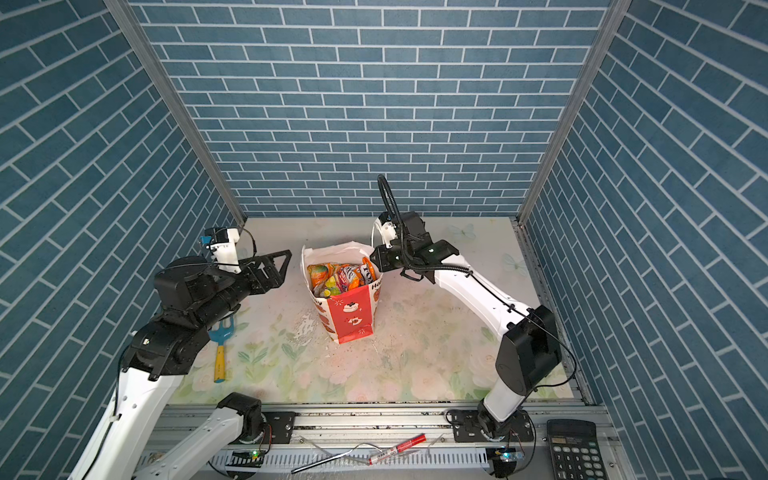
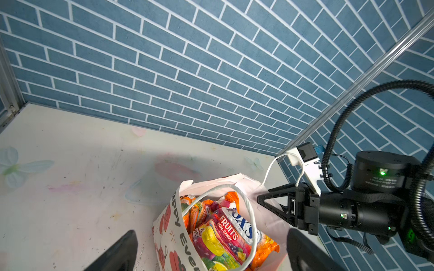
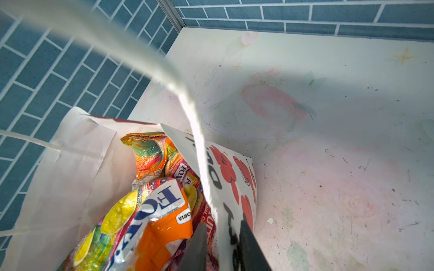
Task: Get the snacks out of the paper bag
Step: 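Reach both grippers toward the paper bag's rim and handles, then grasp the bag rim with the right gripper and tilt it toward the left gripper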
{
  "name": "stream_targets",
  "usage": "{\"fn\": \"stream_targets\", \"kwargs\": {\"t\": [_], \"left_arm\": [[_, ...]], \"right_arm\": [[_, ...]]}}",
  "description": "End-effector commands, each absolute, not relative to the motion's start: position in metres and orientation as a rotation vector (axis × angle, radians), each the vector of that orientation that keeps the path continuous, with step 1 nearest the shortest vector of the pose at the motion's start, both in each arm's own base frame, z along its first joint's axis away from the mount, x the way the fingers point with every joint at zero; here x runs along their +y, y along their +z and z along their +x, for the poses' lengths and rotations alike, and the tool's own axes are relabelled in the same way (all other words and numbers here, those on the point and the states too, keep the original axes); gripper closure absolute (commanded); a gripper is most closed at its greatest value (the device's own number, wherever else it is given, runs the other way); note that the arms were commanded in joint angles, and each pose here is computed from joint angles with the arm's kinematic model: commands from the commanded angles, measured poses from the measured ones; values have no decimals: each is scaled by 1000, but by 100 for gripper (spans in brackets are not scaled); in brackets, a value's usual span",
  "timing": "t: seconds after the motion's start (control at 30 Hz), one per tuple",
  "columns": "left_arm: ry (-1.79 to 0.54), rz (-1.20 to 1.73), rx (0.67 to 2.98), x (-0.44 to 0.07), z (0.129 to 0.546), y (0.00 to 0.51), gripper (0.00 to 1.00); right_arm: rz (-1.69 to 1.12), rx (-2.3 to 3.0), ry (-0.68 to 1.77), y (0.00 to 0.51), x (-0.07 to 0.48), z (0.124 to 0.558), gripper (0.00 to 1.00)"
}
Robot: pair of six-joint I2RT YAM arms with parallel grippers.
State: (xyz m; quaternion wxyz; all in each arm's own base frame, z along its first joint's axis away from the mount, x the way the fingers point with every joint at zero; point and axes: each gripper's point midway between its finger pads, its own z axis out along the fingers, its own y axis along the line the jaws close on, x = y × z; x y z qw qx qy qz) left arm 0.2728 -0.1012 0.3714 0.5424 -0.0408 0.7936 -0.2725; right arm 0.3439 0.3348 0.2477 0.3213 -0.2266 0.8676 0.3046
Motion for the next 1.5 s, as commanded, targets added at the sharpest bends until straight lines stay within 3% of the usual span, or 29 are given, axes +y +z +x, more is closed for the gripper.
{"fn": "stream_targets", "kwargs": {"t": [0.0, 0.1, 0.4, 0.93, 1.27, 1.47], "left_arm": [[-697, -45, 1880, -113, 277, 376, 0], [-726, -38, 1888, -119, 282, 374, 0], [-606, -11, 1930, -117, 290, 360, 0], [-657, 58, 1890, -149, 313, 383, 0], [-759, 225, 1867, -215, 319, 405, 1], [-822, 328, 1891, -257, 321, 402, 3]], "right_arm": [[-586, 2260, 770, 255, 337, 351, 89], [-588, 2258, 759, 256, 337, 352, 100], [-527, 2252, 606, 265, 320, 369, 100], [-398, 2161, 19, 310, 237, 408, 100], [-269, 2108, -169, 341, 174, 425, 100], [-282, 2080, -220, 352, 169, 430, 100]]}}
